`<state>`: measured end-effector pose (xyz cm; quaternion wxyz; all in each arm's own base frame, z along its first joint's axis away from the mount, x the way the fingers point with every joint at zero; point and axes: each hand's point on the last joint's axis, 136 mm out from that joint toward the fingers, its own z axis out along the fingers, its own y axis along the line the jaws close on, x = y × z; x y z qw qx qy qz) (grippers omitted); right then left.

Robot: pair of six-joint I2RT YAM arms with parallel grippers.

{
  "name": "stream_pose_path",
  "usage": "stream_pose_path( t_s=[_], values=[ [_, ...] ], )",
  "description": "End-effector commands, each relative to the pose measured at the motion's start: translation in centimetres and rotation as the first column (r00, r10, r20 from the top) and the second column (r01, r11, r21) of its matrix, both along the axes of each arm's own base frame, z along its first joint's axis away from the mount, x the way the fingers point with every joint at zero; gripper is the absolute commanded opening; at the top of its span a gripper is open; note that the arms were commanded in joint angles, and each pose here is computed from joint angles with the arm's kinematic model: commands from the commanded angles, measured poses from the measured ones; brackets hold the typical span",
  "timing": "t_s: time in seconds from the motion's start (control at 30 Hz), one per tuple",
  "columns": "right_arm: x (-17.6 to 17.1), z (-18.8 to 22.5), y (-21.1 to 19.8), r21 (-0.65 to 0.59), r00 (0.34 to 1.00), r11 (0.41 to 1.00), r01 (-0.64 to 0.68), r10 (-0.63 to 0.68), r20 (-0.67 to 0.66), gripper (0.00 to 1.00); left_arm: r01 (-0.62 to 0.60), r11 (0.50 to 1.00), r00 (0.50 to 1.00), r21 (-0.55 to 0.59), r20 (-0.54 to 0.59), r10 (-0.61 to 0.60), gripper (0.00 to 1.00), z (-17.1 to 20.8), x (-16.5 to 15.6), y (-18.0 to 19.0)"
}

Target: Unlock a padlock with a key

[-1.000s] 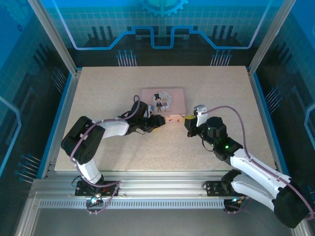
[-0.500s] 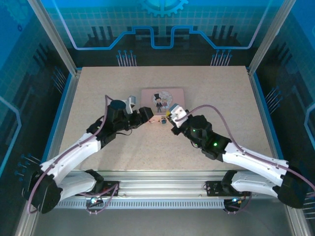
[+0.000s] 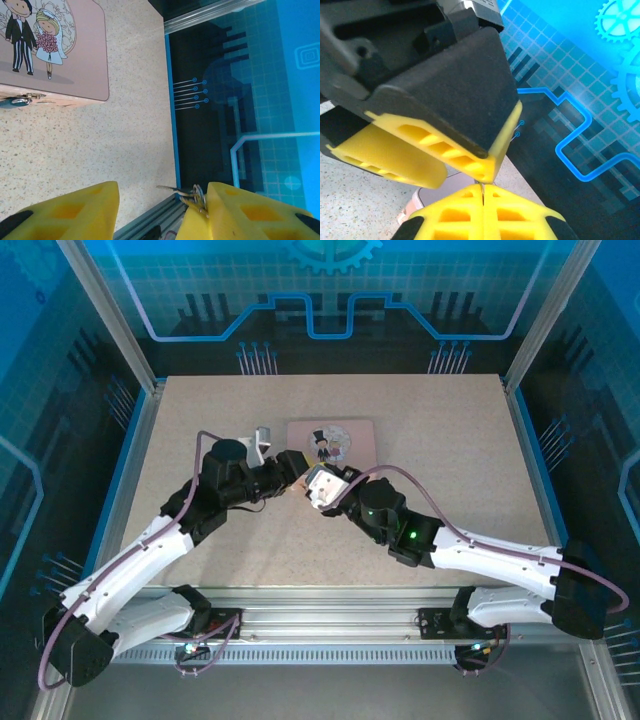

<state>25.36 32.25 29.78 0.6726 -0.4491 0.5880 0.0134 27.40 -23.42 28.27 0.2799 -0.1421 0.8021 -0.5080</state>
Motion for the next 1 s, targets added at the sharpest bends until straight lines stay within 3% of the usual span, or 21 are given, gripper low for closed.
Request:
stream_pose_path(
  t_s=[0.0,0.2,0.5,0.83,0.97],
  values=[
    [-0.7,2.6,0.2,0.045,0.998,0.999,-0.011,0.008,0.065,0.0,-0.021,1.0,1.0,-0.019,0.007,0.021,0.46,1.4,-0.1,0.3],
    [-1.1,2.1,0.4,0.026,0.997,0.999,-0.019,0.017,0.073,0.0,-0.03,0.999,1.0,-0.021,0.0,0.03,0.34,1.3,0.1,0.3],
    [-1.8,1.9,0.5,0.014,0.996,0.999,-0.035,0.034,0.081,0.0,-0.063,0.998,0.998,-0.019,-0.003,0.063,0.31,1.2,0.3,1.1],
    [-2.1,1.2,1.1,-0.025,0.994,0.999,-0.045,0.047,0.097,0.0,-0.057,0.998,0.998,-0.034,-0.007,0.057,0.04,1.2,0.3,1.1],
    [-2.2,0.8,1.3,-0.043,0.994,0.998,-0.047,0.051,0.096,0.0,-0.059,0.998,0.998,-0.026,-0.002,0.059,0.0,1.2,0.2,1.2]
  ],
)
